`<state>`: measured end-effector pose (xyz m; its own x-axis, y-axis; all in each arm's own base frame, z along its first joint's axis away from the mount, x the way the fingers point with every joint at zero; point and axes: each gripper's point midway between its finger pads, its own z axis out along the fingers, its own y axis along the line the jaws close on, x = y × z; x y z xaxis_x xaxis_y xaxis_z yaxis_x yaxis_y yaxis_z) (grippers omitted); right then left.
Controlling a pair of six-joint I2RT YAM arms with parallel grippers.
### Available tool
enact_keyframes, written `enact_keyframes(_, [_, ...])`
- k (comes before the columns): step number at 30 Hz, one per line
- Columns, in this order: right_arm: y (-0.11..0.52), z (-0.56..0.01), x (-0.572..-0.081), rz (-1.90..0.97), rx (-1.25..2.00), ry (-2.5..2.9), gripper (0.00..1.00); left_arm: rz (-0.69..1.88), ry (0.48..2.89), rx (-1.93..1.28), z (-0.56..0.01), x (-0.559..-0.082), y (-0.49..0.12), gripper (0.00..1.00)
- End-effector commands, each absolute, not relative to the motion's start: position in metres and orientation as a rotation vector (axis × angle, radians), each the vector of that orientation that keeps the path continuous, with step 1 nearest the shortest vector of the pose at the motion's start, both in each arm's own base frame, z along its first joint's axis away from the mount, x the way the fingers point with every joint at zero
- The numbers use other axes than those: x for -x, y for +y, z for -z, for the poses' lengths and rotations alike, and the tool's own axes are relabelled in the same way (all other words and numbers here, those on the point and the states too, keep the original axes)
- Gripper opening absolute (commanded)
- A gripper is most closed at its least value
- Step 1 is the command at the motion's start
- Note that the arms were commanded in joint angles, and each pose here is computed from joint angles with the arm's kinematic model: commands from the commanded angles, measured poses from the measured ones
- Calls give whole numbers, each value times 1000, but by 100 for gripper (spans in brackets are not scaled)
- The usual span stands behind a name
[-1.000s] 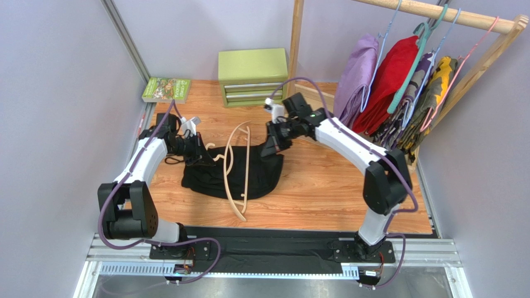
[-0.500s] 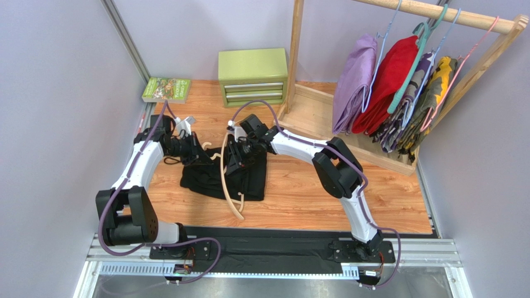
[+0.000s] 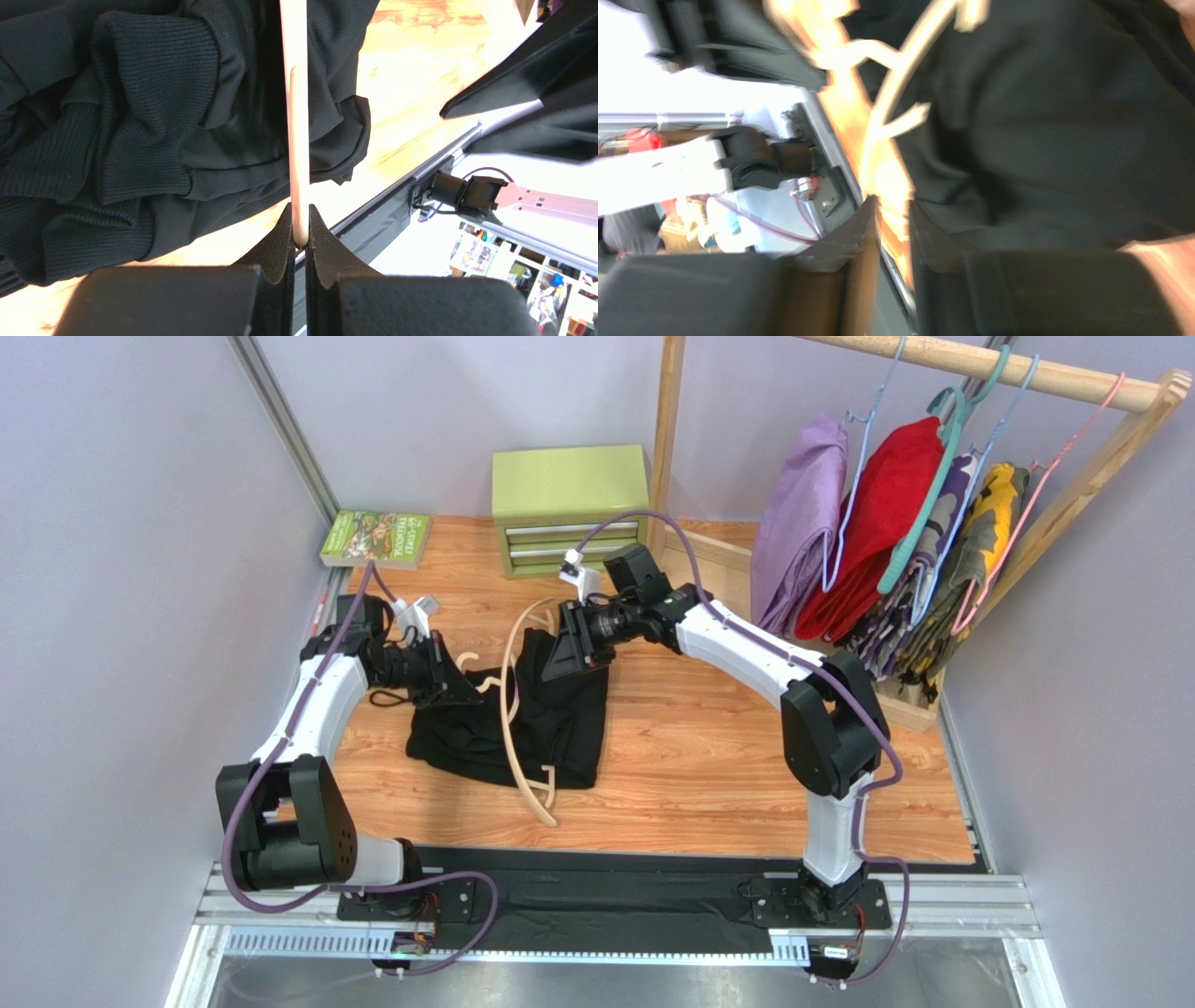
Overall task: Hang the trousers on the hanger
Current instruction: Place trousers on hanger
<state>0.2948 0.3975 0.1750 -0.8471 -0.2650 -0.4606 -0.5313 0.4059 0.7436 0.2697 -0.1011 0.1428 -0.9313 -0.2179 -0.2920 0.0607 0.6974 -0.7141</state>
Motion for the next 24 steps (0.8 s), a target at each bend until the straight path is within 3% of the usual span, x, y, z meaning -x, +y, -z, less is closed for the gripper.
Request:
enact_keyframes(1, [385, -131, -304, -1238, 665, 2474, 15, 1172, 2484, 112, -157, -276, -108, 0])
enact_keyframes(4, [396, -104, -306, -1199, 702, 2510, 0, 1187, 2472, 113, -160, -277, -110, 0])
enact_keyframes(9, [433, -67, -284, -1186, 797, 2555, 0, 1211, 2438, 129, -169, -278, -112, 0])
enact_keyframes(15, [458, -63, -263, -1117, 879, 2531, 0, 1211, 2441, 150, -170, -278, -112, 0])
enact_keyframes(24, [428, -72, -287, -794, 900, 2476, 19, 1235, 2439, 182, -166, -280, -114, 0])
